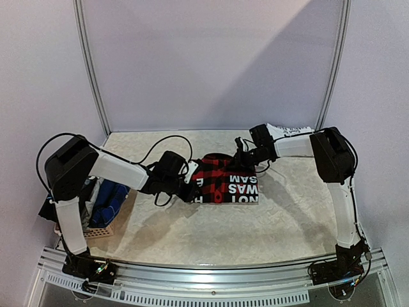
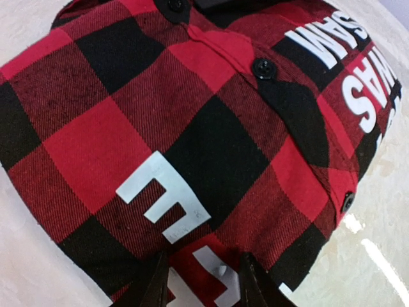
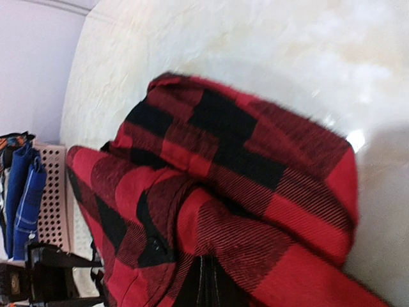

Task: Fold and stack the mixed laundry pile
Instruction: Smooth out the square-folded shirt at the center of the board.

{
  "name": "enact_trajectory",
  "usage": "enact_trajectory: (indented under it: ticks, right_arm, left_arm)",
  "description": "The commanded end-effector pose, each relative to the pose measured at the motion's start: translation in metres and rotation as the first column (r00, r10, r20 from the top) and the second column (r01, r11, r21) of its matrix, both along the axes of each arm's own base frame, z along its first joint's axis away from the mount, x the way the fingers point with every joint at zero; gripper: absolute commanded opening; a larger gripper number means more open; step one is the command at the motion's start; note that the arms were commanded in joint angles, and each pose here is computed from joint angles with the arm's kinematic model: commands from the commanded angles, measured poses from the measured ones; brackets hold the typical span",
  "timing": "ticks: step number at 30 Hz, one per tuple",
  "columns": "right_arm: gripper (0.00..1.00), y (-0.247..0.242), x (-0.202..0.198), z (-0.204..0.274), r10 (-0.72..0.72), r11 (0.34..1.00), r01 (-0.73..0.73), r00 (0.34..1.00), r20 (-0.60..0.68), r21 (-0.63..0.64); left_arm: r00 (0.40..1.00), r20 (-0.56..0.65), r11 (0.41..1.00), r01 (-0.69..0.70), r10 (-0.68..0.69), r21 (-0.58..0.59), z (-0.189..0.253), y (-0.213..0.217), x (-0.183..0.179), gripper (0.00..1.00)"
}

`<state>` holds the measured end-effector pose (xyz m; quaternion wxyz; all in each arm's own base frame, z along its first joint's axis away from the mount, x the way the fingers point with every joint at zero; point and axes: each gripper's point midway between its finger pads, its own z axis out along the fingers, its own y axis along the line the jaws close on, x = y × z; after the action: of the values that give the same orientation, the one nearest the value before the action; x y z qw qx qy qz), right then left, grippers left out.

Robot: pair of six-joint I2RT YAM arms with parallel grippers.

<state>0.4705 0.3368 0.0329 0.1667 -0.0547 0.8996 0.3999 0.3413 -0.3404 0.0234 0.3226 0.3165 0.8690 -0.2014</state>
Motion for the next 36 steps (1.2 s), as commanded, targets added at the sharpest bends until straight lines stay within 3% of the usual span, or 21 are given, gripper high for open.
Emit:
enact_trajectory:
  ticks: [1, 17, 36]
  right_arm:
    - [0.06, -0.025, 0.025, 0.018, -0.086, 0.990, 0.092, 0.994, 0.065, -0.111]
    - [0.07, -0.024, 0.015, 0.086, -0.039, 0.997, 0.050, 0.985, 0.170, -0.061]
    - [0.07, -0.033, 0.001, 0.051, -0.028, 0.996, 0.038, 0.993, 0.111, -0.085]
  left_arm:
    - [0.999, -0.036, 0.999, -0.009, 0.010, 0.033, 0.000, 0.008, -0.012, 0.38]
    - [0.995, 0.070, 0.998, -0.067, 0.068, -0.020, 0.083, -0.007, 0.021, 0.52]
    - [0.997, -0.007, 0.996, -0.082, 0.082, 0.029, 0.047, -0.018, 0.089, 0.48]
